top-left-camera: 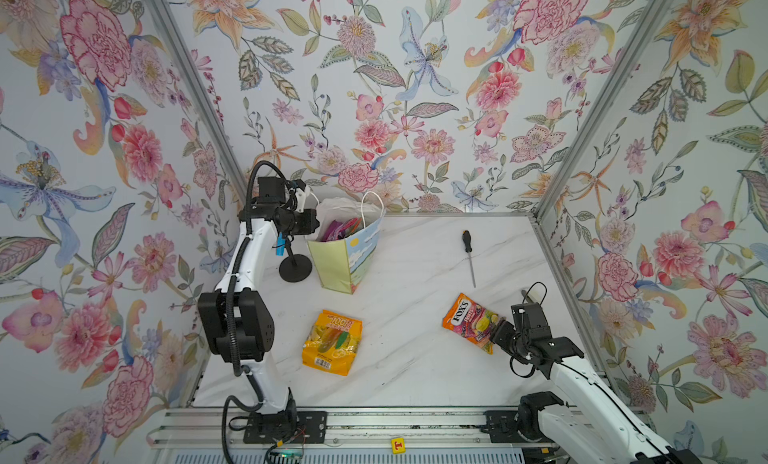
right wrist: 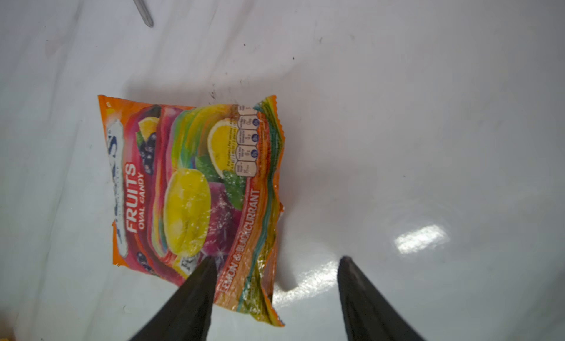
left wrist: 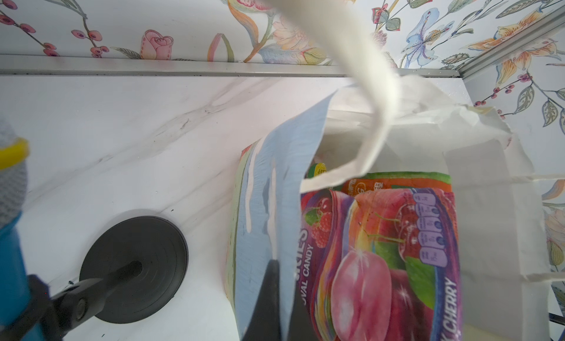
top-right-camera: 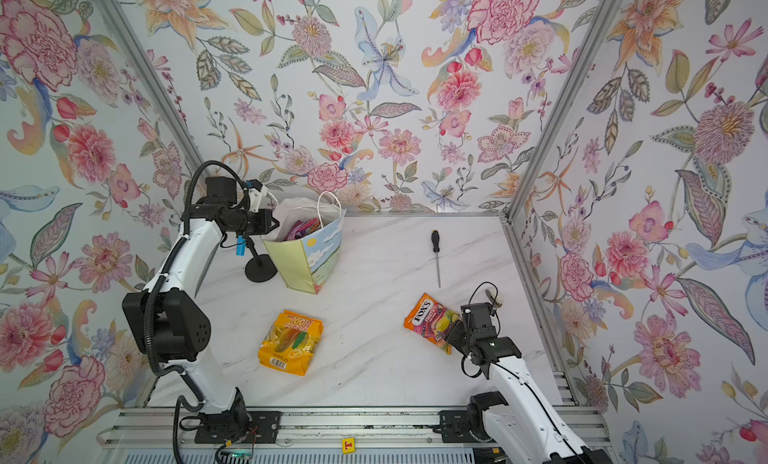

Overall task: Place the snacks into the paper bag
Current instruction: 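Move the right gripper back to the orange Fruits packet, then lower the right gripper onto the Fruits packet edge to grasp it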

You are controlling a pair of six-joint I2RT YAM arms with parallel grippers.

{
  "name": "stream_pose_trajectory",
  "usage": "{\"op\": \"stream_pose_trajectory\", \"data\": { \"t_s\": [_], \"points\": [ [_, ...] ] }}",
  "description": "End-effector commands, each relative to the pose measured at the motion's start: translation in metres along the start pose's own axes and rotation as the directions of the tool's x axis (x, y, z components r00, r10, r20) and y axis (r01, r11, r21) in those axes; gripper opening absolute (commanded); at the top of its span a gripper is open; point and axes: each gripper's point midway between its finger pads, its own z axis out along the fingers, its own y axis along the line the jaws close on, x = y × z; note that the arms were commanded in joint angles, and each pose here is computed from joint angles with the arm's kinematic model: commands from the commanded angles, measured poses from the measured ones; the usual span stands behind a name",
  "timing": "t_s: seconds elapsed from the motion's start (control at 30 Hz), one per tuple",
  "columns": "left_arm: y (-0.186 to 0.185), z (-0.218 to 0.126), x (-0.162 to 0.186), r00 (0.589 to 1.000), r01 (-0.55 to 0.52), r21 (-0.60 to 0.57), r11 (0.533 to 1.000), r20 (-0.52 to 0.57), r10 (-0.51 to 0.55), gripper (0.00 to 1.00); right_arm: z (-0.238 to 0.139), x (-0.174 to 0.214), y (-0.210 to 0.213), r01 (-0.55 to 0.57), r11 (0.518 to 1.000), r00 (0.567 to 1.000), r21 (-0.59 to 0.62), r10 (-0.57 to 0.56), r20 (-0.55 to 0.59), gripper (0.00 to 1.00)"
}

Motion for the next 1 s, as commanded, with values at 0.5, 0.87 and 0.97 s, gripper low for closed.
{"op": "stream_pose_trajectory", "data": {
  "t_s": [0.5,0.87,0.97],
  "points": [
    [-0.001,-0.021,-0.014,0.998,-0.008,-0.013,1.0,0.065,0.009,0.03,0.024,0.01,0.02,-0.2,0.918,0.977,-0.342,0.212,-0.003,0.34],
    [-0.001,-0.021,-0.014,0.998,-0.007,-0.012,1.0,0.066,0.008,0.03,0.034,0.01,0.035,-0.21,0.889,0.977,-0.406,0.208,-0.05,0.04],
    [-0.001,-0.02,-0.014,0.998,-0.007,-0.01,1.0,0.064,0.008,0.03,0.03,0.004,0.04,-0.194,0.884,0.979,-0.426,0.2,-0.031,0.0]
  ]
}}
